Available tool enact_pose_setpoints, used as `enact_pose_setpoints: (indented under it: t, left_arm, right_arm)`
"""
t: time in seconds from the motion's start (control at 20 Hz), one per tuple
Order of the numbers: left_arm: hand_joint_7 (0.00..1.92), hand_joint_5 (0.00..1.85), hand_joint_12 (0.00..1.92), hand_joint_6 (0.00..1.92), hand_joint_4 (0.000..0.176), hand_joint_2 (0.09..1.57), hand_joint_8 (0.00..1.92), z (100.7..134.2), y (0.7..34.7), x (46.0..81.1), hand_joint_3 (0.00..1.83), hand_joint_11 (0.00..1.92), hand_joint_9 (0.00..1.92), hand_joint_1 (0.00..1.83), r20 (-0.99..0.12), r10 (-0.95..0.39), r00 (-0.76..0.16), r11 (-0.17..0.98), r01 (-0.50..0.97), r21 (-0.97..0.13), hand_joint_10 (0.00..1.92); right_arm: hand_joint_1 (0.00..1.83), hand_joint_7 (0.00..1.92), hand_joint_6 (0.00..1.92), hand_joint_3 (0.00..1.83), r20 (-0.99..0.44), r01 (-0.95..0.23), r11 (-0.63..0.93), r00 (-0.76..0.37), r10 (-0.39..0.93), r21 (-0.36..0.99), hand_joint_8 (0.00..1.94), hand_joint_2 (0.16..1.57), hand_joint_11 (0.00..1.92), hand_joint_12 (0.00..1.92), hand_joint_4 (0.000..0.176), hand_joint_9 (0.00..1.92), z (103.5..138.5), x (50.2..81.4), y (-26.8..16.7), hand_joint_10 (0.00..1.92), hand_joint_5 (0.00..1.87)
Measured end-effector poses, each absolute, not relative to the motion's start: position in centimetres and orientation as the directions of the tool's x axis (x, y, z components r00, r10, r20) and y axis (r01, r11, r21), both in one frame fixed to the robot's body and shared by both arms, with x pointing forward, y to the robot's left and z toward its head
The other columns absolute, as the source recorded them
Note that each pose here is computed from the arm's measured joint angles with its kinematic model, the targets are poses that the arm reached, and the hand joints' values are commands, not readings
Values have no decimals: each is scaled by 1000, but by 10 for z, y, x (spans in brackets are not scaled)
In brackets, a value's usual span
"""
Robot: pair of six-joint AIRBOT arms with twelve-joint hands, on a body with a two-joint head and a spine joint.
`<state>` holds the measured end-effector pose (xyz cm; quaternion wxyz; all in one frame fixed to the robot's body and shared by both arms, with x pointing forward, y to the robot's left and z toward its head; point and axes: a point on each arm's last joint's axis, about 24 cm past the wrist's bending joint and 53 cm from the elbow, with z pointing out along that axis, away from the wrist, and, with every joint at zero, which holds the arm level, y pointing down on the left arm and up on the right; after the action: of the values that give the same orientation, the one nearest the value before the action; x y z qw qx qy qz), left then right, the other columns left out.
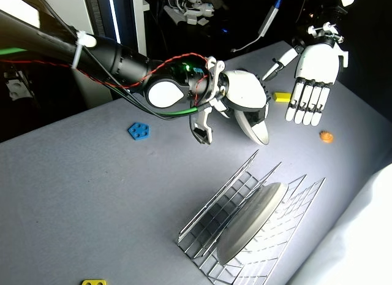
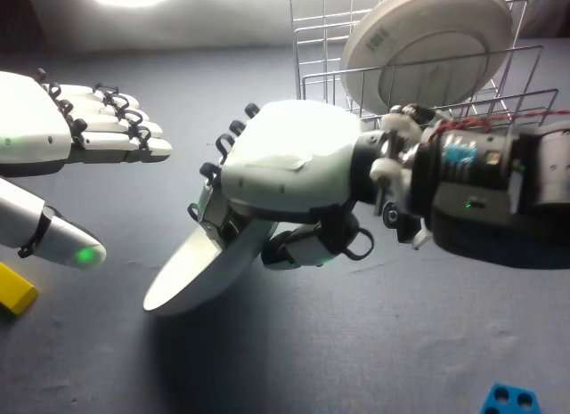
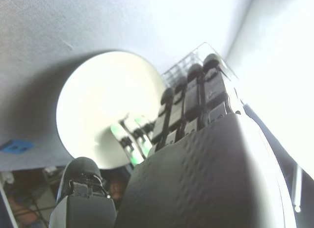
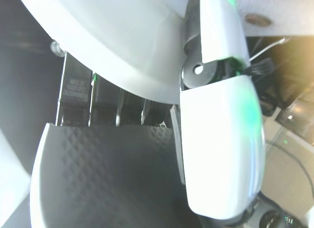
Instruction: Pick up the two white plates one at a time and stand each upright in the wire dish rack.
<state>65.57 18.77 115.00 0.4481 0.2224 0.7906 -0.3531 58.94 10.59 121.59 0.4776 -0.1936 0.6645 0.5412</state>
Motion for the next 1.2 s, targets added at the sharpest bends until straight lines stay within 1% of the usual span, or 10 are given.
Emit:
enact_pose_setpoints:
  t: [0.05,0.2,0.25,0.4,0.55,0.65,0.7,0.9,1.05,1.2]
  left_arm:
    - [0,0,0,0,0,1041,0,1150,188,656,0,0,0,0,-867,36,-497,653,668,-356,0]
    - [0,0,0,0,0,1043,0,1150,188,656,1,0,0,0,-871,45,-488,652,675,-345,0]
    - [0,0,0,0,0,1044,0,1151,188,656,1,0,0,0,-873,47,-485,652,677,-341,0]
    - [0,0,0,0,0,1039,0,1153,189,658,0,0,0,0,-879,58,-474,653,684,-325,0]
    - [0,0,0,0,0,1043,0,1143,195,666,1,0,0,0,-887,121,-445,702,670,-241,0]
    - [0,0,0,0,0,1046,0,1143,197,669,2,0,0,0,-889,117,-443,713,661,-235,0]
    - [0,0,0,0,0,1042,0,1143,197,671,0,0,0,0,-889,108,-445,721,651,-238,0]
    - [0,0,0,0,0,1041,0,1152,197,675,0,0,0,0,-887,33,-460,726,621,-295,0]
    - [0,0,0,0,0,1042,0,1152,197,676,0,0,0,0,-888,35,-459,728,621,-292,0]
    - [0,0,0,0,0,1042,0,1151,199,676,0,0,0,0,-889,45,-456,729,623,-282,0]
  right_arm:
    - [1390,1125,878,3,-836,-768,334,-477,269,546,765,1062,858,1059,0,982,1221,588,103,1012,1033]
    - [1390,1128,882,0,-796,-737,308,-520,310,602,750,1062,860,1059,0,985,1242,583,91,995,1041]
    - [1394,1156,856,0,-780,-723,301,-536,323,622,721,1053,879,1035,0,1015,1247,584,88,954,1047]
    - [1392,1134,884,1,-713,-660,280,-598,367,697,712,1054,885,1017,0,1017,1261,590,80,952,1052]
    - [1391,1134,881,0,-638,-584,267,-650,413,767,718,1057,895,1008,0,1002,1270,601,68,967,1057]
    - [1389,1121,887,1,-604,-545,266,-671,430,795,754,1063,874,1023,0,982,1272,605,61,999,1043]
    - [1390,1132,876,0,-568,-509,259,-686,454,821,734,1061,876,1034,0,985,1279,610,55,1000,1049]
    - [1390,1121,896,0,-463,-423,206,-705,538,883,727,1060,887,1023,0,998,1303,625,29,982,1050]
    - [1386,1092,922,0,-390,-377,155,-696,603,913,751,1069,858,1042,0,976,1326,636,3,1026,1039]
    - [1389,1132,903,0,-329,-348,104,-689,646,932,698,1060,892,1014,0,985,1342,642,-17,984,1058]
